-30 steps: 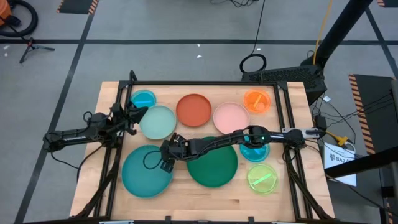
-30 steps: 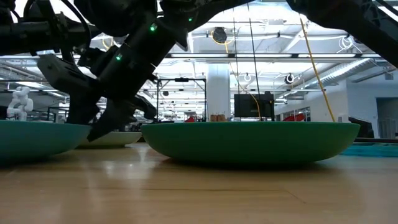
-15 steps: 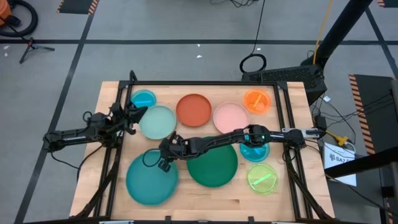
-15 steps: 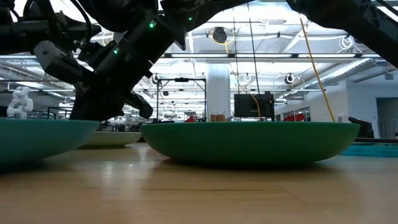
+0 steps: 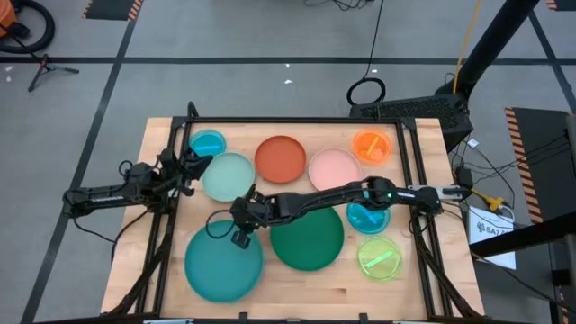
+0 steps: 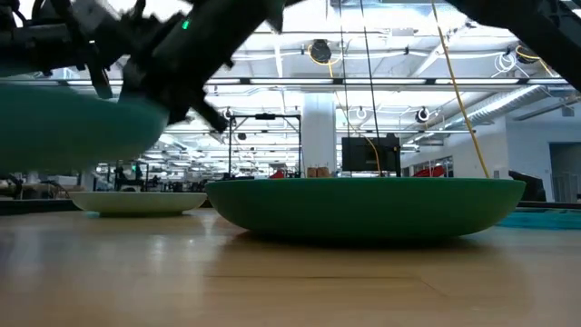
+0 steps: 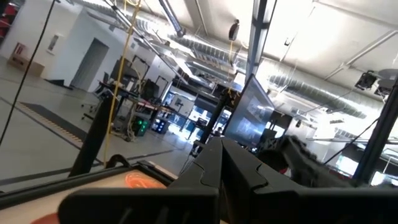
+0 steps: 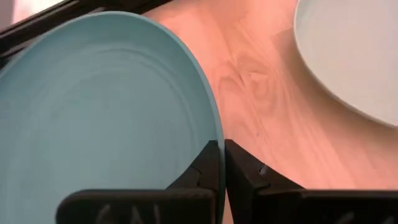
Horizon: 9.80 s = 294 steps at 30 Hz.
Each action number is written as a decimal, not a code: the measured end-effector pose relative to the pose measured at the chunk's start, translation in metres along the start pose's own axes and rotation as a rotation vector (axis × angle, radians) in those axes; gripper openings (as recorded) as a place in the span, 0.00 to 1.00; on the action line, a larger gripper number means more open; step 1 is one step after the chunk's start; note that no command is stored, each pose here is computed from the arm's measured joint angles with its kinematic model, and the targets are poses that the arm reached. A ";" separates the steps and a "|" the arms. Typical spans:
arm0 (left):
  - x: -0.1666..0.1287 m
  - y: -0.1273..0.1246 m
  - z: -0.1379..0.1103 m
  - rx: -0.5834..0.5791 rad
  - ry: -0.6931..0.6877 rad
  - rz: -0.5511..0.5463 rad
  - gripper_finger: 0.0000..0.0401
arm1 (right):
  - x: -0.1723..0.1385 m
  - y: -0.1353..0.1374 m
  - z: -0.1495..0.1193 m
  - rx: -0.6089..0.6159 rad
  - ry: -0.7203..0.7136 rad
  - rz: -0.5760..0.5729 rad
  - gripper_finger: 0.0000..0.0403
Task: Stack plastic plates
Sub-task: Stack the blue plate on the green plate, then stack the light pink plate on the blue plate
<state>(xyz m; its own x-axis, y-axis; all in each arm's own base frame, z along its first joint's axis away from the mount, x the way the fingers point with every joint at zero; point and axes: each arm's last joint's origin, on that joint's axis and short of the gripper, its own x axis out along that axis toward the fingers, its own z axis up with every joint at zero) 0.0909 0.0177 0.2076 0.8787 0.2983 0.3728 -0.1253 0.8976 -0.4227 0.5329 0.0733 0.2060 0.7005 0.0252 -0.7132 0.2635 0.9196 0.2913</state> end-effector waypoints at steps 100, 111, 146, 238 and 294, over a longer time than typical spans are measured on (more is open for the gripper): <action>-0.003 -0.005 0.025 0.180 -0.285 0.099 0.01 | -0.187 -0.120 -0.168 -0.103 -0.328 -0.233 0.36; 0.002 -0.028 0.065 0.299 -0.225 -0.052 0.01 | -0.210 -0.109 -0.116 -0.001 -0.388 -0.234 0.36; 0.003 -0.023 0.062 0.538 -0.159 0.107 0.01 | -0.103 -0.168 -0.070 0.423 0.250 -0.626 0.36; 0.003 -0.022 0.061 0.499 -0.150 0.121 0.01 | -0.180 -0.005 -0.098 -0.131 0.272 0.105 0.04; 0.003 -0.023 0.062 0.494 -0.158 0.119 0.01 | -0.131 -0.073 -0.135 -0.119 0.219 -0.007 0.01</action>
<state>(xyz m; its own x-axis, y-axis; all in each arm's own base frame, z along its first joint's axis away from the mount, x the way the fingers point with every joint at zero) 0.0676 0.0183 0.2695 0.7698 0.4187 0.4817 -0.4558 0.8890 -0.0444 0.3322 0.0559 0.1923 0.5348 0.0915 -0.8400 0.1785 0.9595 0.2182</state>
